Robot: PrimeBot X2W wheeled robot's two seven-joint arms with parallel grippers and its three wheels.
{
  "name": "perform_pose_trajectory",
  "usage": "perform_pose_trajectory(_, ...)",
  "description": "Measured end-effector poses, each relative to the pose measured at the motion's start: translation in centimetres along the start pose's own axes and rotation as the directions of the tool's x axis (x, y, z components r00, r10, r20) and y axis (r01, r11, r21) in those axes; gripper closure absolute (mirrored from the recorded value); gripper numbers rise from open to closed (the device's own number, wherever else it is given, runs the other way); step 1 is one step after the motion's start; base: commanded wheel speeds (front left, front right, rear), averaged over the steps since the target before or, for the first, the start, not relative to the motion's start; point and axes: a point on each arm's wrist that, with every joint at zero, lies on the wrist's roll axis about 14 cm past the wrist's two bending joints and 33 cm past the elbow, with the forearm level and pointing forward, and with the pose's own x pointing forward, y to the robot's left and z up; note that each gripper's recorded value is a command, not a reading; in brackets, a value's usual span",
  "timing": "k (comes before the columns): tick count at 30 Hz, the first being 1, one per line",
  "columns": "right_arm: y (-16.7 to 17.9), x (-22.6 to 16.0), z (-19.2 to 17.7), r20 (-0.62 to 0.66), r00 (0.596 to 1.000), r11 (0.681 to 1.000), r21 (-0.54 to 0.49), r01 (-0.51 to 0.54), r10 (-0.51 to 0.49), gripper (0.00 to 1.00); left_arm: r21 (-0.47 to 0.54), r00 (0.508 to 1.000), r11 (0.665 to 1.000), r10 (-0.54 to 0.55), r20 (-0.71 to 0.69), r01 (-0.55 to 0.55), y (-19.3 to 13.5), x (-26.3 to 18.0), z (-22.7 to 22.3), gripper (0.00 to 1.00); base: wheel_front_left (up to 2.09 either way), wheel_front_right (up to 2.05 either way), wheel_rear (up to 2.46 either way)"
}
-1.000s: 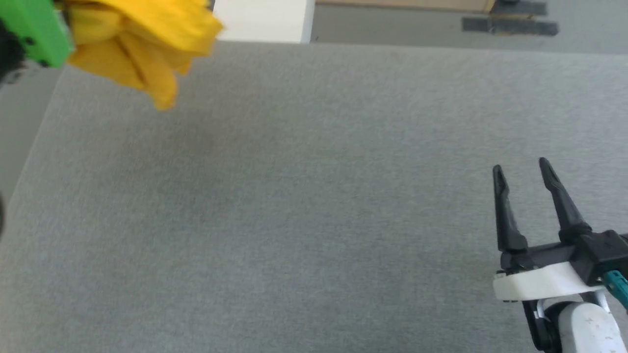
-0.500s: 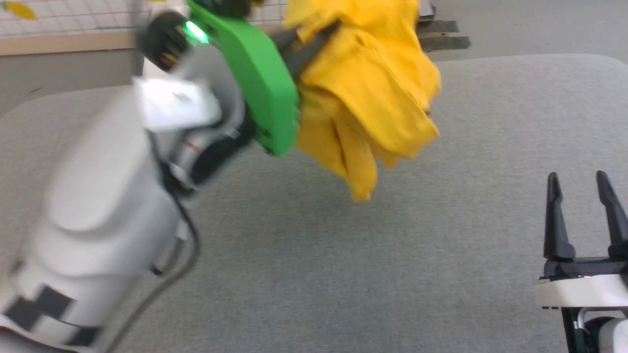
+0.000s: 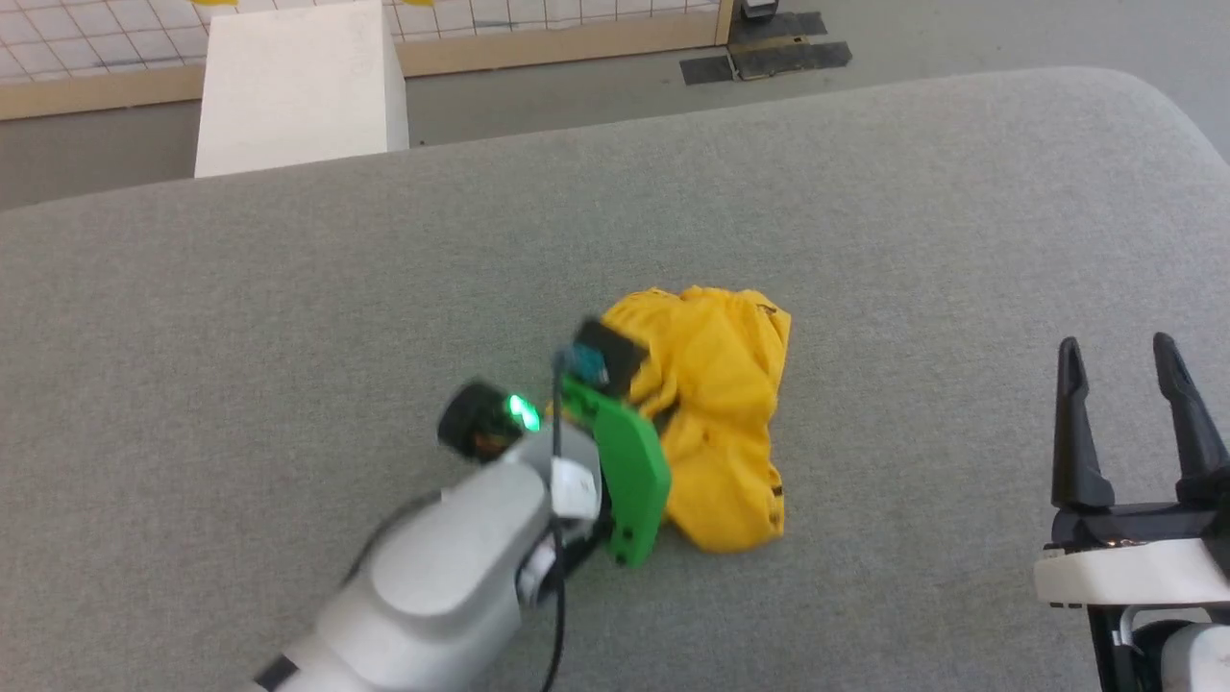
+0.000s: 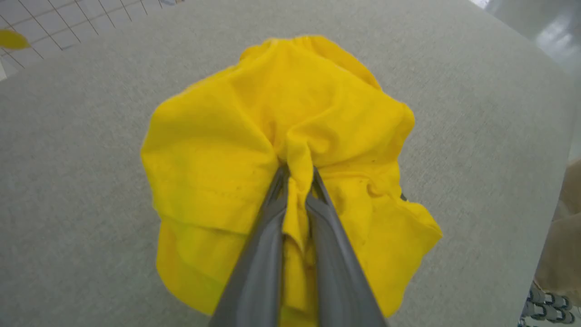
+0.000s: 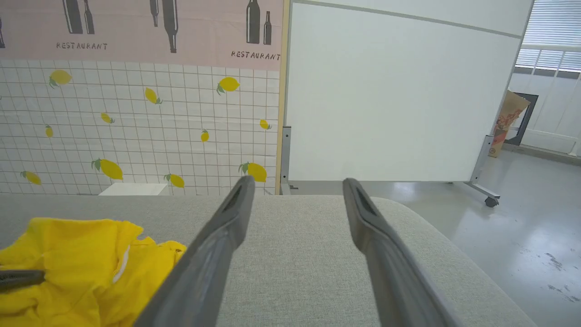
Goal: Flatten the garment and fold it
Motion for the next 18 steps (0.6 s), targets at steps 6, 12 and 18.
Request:
perform_pose_trajectory(6, 0.9, 0.3, -0.2, -0.002, 1.0, 1.0, 0.01, -0.025, 0.025, 0.0, -0.082, 1.0, 0.996, 0.019, 0.016, -0.018, -0.1, 0.4, -1.6, 0.0, 0.0, 0.0, 0.0)
perform_pose_trajectory(12, 2.1, 0.7, 0.1, 0.013, 0.998, 0.998, 0.023, -0.06, 0.06, 0.0, -0.156, 0.951, 0.986, 0.1, 0.291, -0.056, 2.3, -1.9, 4.9, 0.0, 0.0, 0.0, 0.0)
perform_pose_trajectory(18, 3.0, 0.1, 0.2, 0.013, 0.996, 0.996, 0.035, -0.088, 0.087, 0.0, -0.19, 0.777, 0.955, 0.297, 0.554, -0.229, 7.9, -9.5, 10.0, 0.0, 0.0, 0.0, 0.0)
